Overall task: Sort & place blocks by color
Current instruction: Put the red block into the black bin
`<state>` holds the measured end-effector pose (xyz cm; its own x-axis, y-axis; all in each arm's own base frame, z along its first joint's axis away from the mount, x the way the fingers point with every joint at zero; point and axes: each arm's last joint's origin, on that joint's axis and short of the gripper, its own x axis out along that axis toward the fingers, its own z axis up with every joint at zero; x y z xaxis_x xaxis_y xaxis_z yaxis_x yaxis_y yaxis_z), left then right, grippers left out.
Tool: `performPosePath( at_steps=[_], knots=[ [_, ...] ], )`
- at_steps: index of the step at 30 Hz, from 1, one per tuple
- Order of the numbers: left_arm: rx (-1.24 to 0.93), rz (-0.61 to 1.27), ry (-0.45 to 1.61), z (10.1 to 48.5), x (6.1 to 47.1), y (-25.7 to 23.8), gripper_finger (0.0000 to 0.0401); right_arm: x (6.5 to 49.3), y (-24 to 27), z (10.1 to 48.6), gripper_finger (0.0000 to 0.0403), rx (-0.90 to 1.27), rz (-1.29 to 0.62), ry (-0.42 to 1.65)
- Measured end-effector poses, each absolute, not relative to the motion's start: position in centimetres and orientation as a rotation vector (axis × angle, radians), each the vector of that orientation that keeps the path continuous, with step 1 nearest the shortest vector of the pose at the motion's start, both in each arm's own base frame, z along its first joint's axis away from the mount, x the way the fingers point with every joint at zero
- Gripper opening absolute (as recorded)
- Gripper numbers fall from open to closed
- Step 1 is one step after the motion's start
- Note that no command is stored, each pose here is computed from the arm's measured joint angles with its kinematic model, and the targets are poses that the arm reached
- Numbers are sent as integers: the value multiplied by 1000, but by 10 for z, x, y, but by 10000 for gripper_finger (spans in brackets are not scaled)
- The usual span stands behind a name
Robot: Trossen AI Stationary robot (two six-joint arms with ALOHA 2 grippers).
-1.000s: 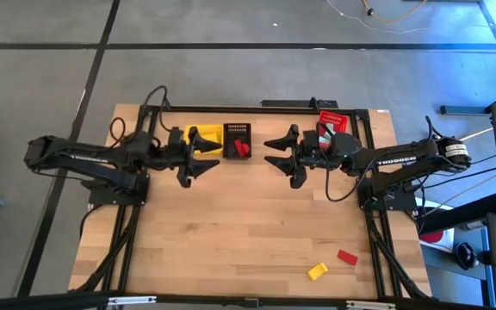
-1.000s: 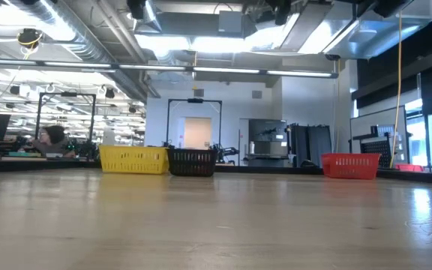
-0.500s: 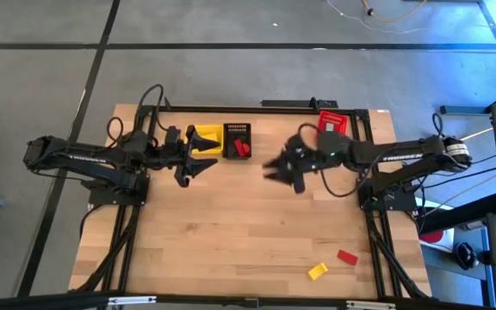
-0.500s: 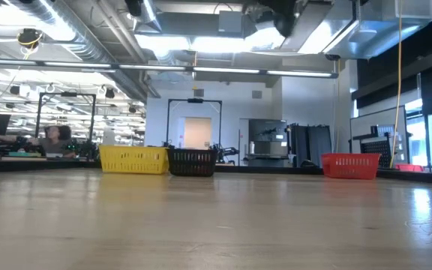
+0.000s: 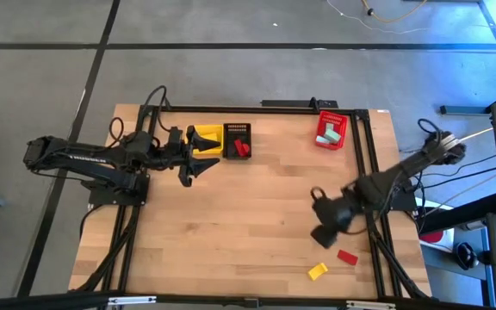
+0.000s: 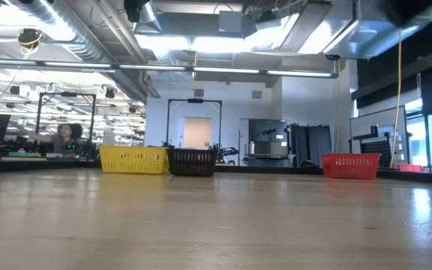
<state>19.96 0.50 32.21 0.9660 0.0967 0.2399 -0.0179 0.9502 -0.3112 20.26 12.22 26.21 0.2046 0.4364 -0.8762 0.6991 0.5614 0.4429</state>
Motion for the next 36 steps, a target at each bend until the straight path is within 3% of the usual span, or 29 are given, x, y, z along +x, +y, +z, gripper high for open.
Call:
performPosePath(
  at_steps=[10,19,36],
  knots=[
    [-312,58,-256,322,200,5,267,144,153,199,236,1128,-584,1745],
    [-318,61,-239,320,200,5,267,143,160,166,236,1149,-506,1742],
    [-318,64,-240,321,200,5,267,150,171,130,236,934,-456,1805]
  ],
)
